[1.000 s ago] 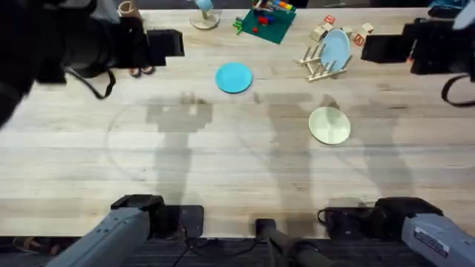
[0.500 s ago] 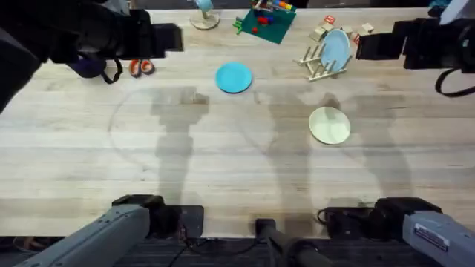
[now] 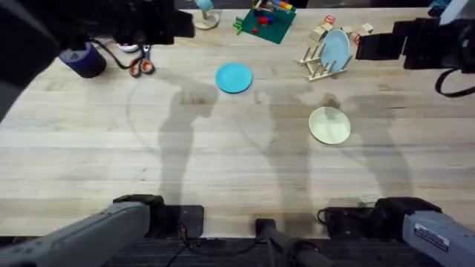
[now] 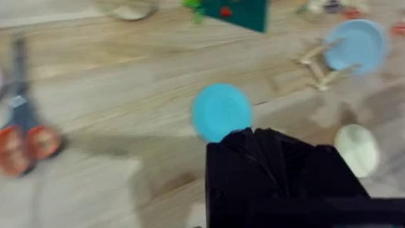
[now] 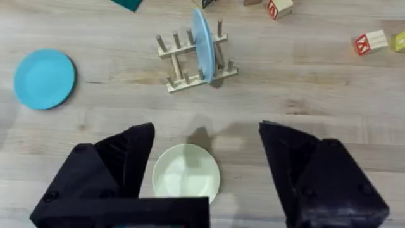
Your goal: Pick up the plates from the table one by one and place each into a slot on the dish rack.
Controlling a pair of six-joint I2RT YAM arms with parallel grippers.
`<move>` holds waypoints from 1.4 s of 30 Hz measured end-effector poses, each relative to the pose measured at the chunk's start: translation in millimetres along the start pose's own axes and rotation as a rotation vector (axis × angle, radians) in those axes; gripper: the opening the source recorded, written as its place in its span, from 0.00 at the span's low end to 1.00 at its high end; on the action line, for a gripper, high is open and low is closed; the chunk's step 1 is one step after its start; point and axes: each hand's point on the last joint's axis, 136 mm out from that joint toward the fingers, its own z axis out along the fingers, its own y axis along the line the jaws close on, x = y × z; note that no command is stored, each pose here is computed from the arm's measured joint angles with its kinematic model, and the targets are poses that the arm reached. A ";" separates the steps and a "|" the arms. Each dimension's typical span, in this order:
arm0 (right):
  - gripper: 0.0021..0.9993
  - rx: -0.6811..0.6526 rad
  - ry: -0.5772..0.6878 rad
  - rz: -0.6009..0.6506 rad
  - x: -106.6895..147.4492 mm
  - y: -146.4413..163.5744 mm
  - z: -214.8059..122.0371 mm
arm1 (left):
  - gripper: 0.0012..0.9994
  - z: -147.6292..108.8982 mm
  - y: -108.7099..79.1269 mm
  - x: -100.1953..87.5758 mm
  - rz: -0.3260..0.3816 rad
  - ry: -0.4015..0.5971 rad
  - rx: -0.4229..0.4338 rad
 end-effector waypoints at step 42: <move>1.00 0.000 -0.001 0.000 -0.2 0.0 -0.1 | 0.04 136.4 31.9 56.7 -0.290 0.191 0.463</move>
